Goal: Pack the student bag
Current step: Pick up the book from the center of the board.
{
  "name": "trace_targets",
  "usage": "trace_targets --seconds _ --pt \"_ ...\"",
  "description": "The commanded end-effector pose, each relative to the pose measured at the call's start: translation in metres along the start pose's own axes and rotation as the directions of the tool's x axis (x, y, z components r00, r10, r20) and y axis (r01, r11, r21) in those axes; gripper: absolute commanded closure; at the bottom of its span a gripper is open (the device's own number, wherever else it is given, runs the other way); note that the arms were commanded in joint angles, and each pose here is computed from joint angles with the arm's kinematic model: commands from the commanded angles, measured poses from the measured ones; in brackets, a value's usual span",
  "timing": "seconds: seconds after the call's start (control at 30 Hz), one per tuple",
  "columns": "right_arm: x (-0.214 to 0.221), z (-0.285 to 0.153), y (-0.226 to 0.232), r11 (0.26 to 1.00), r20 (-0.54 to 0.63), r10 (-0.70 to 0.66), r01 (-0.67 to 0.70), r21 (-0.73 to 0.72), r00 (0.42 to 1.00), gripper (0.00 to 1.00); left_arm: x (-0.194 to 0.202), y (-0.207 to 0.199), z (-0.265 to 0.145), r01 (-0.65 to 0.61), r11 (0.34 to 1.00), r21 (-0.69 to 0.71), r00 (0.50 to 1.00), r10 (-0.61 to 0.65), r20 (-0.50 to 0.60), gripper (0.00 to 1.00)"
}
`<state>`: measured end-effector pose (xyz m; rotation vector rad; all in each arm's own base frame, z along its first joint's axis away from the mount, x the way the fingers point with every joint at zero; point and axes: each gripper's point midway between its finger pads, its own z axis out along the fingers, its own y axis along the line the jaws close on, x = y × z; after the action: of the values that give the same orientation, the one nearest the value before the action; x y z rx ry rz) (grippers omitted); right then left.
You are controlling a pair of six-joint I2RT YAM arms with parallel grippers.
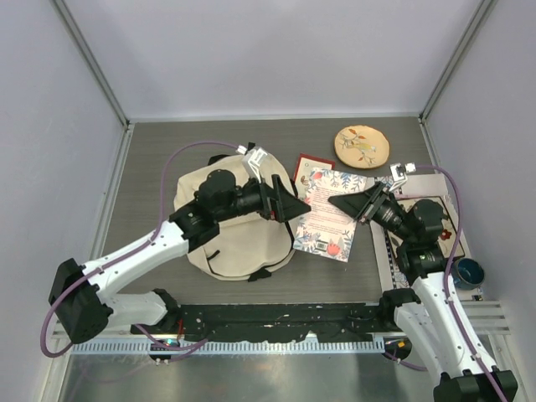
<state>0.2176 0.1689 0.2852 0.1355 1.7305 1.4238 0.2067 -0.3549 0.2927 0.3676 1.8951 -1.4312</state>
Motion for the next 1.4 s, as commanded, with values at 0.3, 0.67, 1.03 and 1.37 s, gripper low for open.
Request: trace_targets --seconds 0.3,0.67,1.03,1.37 --pt "-0.007 -0.012 0.083 0.936 -0.028 -0.055 0.042 -0.350 0.998 0.99 -0.040 -0.034 0.020 -0.031 0.967 0.254 0.995 0.006 0.100 0.01" --pt "0.000 -0.010 0.076 0.932 -0.071 -0.071 0.041 -0.359 0.995 0.99 -0.037 -0.054 0.022 -0.006 0.911 0.413 0.998 -0.022 0.063 0.06" --pt "0.005 -0.005 0.060 0.950 -0.096 -0.058 0.025 -0.311 0.994 0.98 -0.032 -0.049 0.022 0.018 0.914 0.405 0.999 -0.037 0.039 0.55" --pt "0.001 0.008 0.008 0.996 -0.070 -0.065 0.060 -0.066 0.995 0.31 -0.029 -0.035 0.022 0.022 0.947 0.322 0.999 -0.037 0.040 1.00"
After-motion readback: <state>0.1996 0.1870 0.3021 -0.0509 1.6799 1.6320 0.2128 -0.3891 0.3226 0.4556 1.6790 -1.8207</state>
